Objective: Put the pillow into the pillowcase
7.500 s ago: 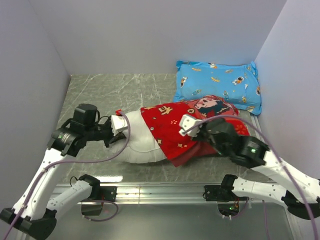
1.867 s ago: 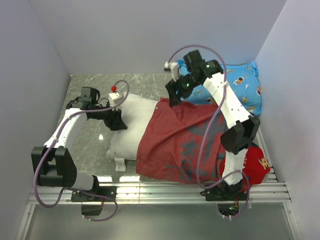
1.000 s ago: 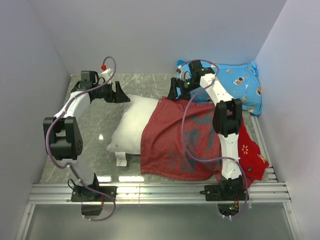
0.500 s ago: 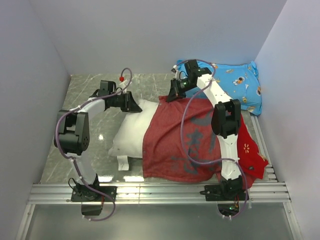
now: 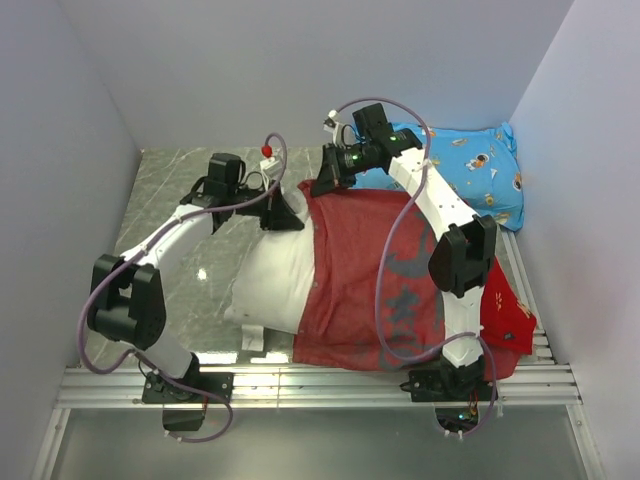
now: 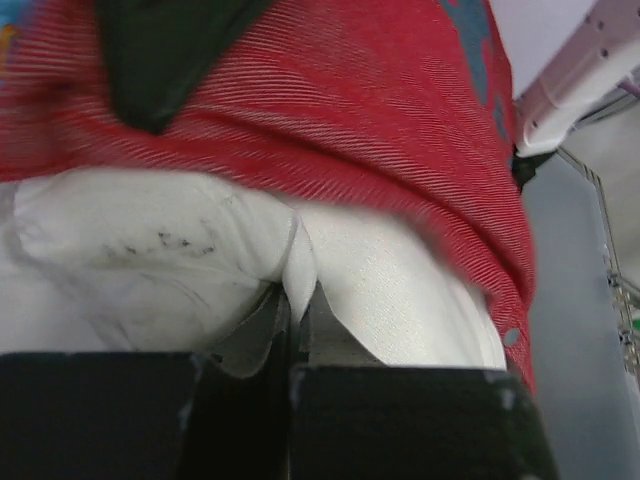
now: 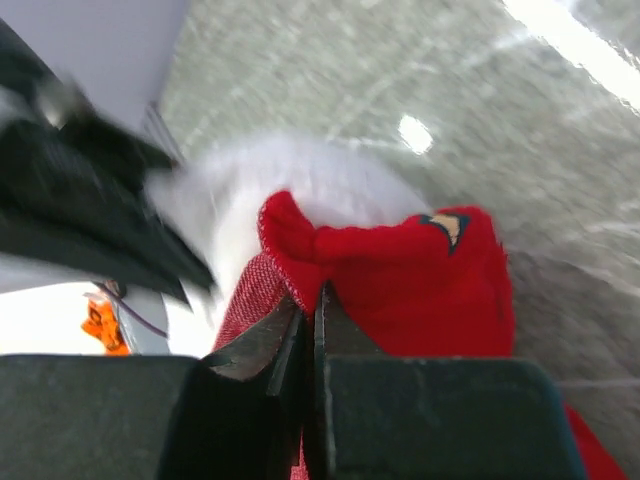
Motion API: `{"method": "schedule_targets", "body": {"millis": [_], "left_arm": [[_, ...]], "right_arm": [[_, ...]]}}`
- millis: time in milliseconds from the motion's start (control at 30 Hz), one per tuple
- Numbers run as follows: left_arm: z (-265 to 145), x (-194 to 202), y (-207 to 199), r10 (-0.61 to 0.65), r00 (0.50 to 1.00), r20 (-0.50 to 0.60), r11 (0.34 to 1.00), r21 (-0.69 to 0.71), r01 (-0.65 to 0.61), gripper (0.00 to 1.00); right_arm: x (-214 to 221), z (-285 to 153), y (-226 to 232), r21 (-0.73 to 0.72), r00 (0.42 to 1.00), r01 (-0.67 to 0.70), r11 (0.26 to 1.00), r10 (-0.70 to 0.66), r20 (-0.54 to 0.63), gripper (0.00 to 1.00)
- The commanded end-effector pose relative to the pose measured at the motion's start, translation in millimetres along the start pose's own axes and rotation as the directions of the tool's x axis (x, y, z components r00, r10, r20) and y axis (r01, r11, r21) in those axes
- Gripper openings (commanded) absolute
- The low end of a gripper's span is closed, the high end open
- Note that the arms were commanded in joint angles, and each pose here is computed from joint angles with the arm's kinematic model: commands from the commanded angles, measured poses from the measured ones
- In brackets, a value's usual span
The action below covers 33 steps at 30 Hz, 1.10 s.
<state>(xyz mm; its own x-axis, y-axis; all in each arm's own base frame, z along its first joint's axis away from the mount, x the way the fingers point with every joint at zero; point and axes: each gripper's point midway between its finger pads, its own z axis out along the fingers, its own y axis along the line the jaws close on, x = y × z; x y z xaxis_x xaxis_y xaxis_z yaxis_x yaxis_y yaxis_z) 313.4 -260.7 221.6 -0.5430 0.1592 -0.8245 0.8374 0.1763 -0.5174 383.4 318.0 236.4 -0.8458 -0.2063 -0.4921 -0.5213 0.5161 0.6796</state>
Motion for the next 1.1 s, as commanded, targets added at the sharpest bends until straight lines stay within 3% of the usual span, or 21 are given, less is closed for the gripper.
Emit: {"method": "schedule_targets", "body": {"millis": [0, 300, 400, 433, 467, 500, 533, 600, 633, 700, 767, 833, 933, 1000, 1067], "left_arm": [[17, 10, -62, 0.142, 0.990, -0.018, 0.967, 0.215, -0.135, 0.00], [36, 12, -104, 0.275, 0.962, 0.008, 0.925, 0.270, -0.266, 0.00], [20, 6, -91, 0.195, 0.979, 0.052, 0.962, 0.187, -0.201, 0.01], [14, 4, -87, 0.100, 0.993, 0.066, 0.980, 0.165, -0.110, 0.01], [-1, -6, -71, 0.097, 0.988, 0.124, 0.988, 0.108, -0.110, 0.01], [-9, 5, -61, 0.033, 0.991, 0.131, 0.997, 0.068, -0.042, 0.01], [-17, 7, -48, 0.006, 0.990, 0.141, 1.000, 0.014, -0.008, 0.00], [-39, 19, -9, -0.088, 0.986, 0.141, 0.987, -0.120, 0.105, 0.01], [-46, 21, 6, -0.058, 0.990, 0.131, 0.984, -0.160, 0.079, 0.01], [-66, 32, 33, -0.140, 0.983, 0.122, 0.968, -0.191, 0.162, 0.01], [-83, 26, 54, -0.151, 0.981, 0.124, 0.956, -0.236, 0.177, 0.00], [-89, 40, 68, -0.162, 0.984, 0.074, 0.953, -0.245, 0.175, 0.01], [-105, 35, 82, -0.143, 0.987, 0.078, 0.950, -0.267, 0.159, 0.00], [-113, 37, 86, -0.169, 0.982, 0.082, 0.945, -0.268, 0.185, 0.01], [-118, 37, 89, -0.176, 0.982, 0.072, 0.942, -0.276, 0.189, 0.02]], "right_arm": [[-46, -22, 103, -0.174, 0.978, 0.122, 0.977, -0.088, 0.189, 0.00], [-96, -12, 174, -0.329, 0.940, 0.076, 0.941, 0.043, 0.339, 0.00], [-104, 1, 174, -0.332, 0.931, 0.076, 0.940, 0.052, 0.360, 0.00], [-104, 7, 170, -0.330, 0.932, 0.077, 0.941, 0.050, 0.358, 0.00], [-102, 20, 156, -0.315, 0.939, 0.058, 0.947, 0.055, 0.338, 0.01], [-104, 25, 141, -0.267, 0.937, 0.082, 0.960, 0.017, 0.350, 0.11], [-103, 29, 130, -0.232, 0.940, 0.090, 0.968, -0.006, 0.340, 0.37], [-101, 27, 101, -0.111, 0.947, 0.109, 0.988, -0.069, 0.314, 0.59], [-105, 14, 85, -0.063, 0.944, 0.107, 0.992, -0.081, 0.321, 0.74], [-107, -27, 57, 0.062, 0.930, 0.133, 0.989, -0.146, 0.339, 0.85], [-100, -71, 50, 0.161, 0.909, 0.163, 0.973, -0.212, 0.359, 0.88], [-102, -117, 31, 0.339, 0.862, 0.239, 0.910, -0.360, 0.358, 0.88], [-67, -169, 21, 0.547, 0.823, 0.353, 0.759, -0.530, 0.203, 0.84], [-16, -187, -6, 0.621, 0.856, 0.374, 0.689, -0.513, 0.054, 0.78], [44, -190, -31, 0.629, 0.902, 0.377, 0.680, -0.425, -0.081, 0.77]]}}
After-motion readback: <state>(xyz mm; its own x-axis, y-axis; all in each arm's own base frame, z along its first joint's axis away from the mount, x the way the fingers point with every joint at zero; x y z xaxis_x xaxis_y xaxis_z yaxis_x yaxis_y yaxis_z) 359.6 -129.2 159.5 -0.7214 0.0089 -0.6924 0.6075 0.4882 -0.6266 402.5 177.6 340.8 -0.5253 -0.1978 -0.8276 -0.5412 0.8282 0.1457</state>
